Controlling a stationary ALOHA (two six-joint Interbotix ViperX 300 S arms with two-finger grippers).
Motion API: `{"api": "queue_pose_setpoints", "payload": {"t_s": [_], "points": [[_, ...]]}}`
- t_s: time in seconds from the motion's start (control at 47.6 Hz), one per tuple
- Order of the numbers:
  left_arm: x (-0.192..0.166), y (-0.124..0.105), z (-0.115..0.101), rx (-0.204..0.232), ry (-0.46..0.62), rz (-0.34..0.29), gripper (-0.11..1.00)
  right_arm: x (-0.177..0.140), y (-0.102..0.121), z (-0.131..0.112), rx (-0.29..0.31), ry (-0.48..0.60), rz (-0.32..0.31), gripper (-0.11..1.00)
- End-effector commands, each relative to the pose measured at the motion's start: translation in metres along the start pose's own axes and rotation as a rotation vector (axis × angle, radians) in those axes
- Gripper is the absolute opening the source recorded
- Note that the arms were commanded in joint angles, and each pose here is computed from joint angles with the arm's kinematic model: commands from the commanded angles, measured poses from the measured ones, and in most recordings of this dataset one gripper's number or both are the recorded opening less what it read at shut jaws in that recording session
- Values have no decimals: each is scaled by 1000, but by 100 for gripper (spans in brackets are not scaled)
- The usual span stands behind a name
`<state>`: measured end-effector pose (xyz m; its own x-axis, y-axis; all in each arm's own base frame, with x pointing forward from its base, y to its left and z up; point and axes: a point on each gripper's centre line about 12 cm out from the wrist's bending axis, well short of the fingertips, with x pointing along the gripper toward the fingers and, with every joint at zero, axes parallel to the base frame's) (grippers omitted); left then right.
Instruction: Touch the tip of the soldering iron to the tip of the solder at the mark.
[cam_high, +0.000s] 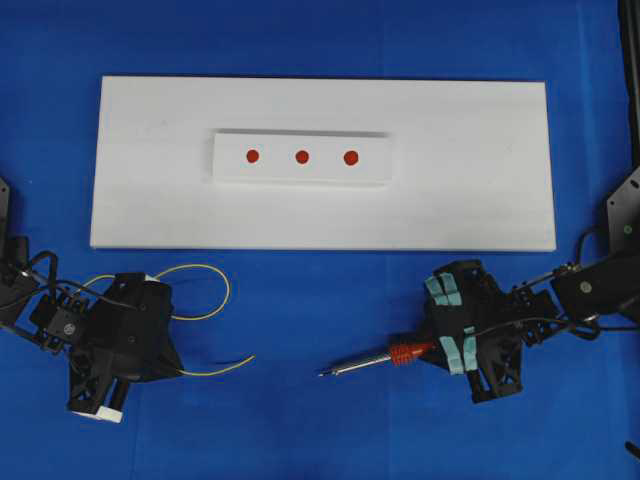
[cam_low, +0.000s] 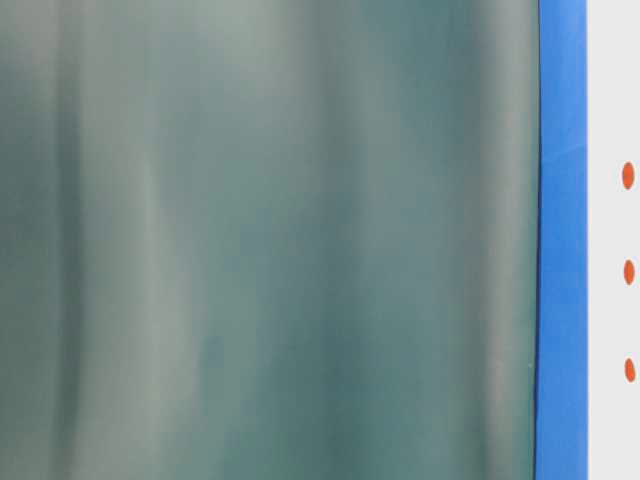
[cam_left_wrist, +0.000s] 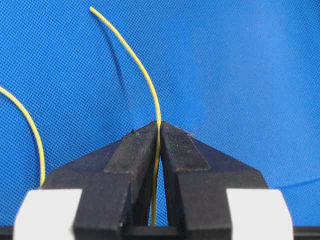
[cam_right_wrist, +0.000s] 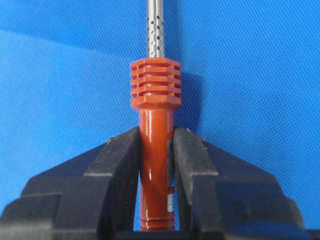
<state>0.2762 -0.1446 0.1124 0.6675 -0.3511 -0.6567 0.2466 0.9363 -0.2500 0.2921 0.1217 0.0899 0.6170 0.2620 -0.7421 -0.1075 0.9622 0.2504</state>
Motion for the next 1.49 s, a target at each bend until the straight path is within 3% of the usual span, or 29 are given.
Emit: {"api": "queue_pose_setpoints", "payload": {"t_s": [0.0,0.084,0.189,0.252,0.294,0.441,0.525,0.672,0.84,1.092,1.302,1.47], "points": [[-1,-4,9,-3,-25,-11,3,-1,5,8,16,-29,15,6],[0,-4,9,-3,-24,-11,17,-1,7,7,26,-28,16,7],[1,-6,10,2,-18,-12,49,-1,7,8,38,-31,17,8],[1,-9,10,10,-11,-16,70,-1,8,8,40,-33,18,17],[1,-9,11,11,-8,-16,78,-1,8,9,42,-34,19,29],[-6,-12,19,13,8,-9,74,-6,12,17,39,-48,25,75],[-15,-15,28,14,12,-7,72,-17,16,26,24,-56,29,93],[-38,-17,42,21,29,7,72,-49,21,46,-7,-69,27,86],[-69,-7,59,39,-13,32,72,-91,18,70,-57,-132,2,87],[-128,18,91,120,-204,101,71,-165,-26,97,-50,-314,-137,87],[-179,41,94,188,-357,205,71,-226,-51,99,-35,-493,-243,87],[-215,52,84,205,-468,281,71,-260,-57,86,-29,-542,-308,87]]}}
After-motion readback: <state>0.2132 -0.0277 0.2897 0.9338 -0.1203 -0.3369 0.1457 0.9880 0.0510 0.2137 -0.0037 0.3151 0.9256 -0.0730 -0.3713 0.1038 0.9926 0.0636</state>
